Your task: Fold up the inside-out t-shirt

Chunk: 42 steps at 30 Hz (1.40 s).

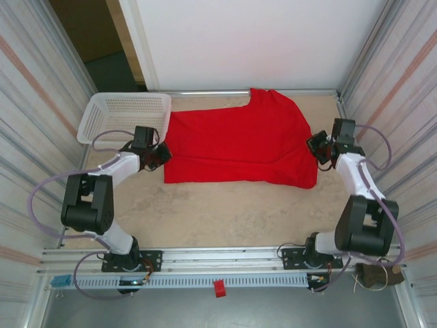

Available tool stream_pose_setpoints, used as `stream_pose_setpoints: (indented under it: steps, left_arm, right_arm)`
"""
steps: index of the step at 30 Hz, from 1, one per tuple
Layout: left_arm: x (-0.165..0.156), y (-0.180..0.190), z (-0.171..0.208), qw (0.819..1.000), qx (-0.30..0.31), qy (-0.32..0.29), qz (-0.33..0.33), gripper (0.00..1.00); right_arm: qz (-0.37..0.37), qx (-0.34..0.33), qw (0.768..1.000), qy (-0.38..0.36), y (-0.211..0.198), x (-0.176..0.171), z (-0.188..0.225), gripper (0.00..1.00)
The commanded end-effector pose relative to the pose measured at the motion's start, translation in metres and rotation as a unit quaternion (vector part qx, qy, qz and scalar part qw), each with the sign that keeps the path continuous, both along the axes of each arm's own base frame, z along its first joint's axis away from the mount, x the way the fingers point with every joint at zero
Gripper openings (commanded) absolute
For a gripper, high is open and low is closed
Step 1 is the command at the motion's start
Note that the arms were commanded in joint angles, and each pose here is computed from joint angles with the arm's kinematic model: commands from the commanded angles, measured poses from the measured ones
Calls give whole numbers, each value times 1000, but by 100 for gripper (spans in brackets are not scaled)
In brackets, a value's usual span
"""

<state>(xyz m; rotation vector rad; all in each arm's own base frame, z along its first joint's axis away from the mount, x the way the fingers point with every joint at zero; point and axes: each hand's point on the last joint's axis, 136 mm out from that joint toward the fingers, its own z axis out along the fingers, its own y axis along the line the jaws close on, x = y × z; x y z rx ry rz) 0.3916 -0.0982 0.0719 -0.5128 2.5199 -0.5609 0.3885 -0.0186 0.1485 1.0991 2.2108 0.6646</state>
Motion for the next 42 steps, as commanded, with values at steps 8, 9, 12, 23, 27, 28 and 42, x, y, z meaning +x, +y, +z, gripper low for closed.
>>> stream_pose_setpoints:
  steps: [8,9,12,23,27,28,42]
  left_arm:
    - [26,11,4,999,37,-3,-2,42]
    - [26,10,8,999,36,-7,-5,48]
    - [21,9,24,999,31,-28,-9,58]
    - [-43,-3,44,999,-6,-43,-31,64]
    - [-59,-3,40,999,-14,-40,-29,66]
    - [-61,-3,39,999,-16,-39,-28,66]
    - [-58,-12,35,998,-41,-40,-35,66]
  right_arm:
    - [105,27,992,-61,21,79,29,58]
    - [101,16,993,-62,20,72,33,59]
    - [85,-24,995,-48,15,36,38,59]
    - [89,-58,993,50,28,-50,-36,60]
    - [122,-74,987,75,40,-51,-58,61]
    - [130,-85,985,81,42,-50,-61,60]
    - [158,-182,962,129,40,-34,-76,52]
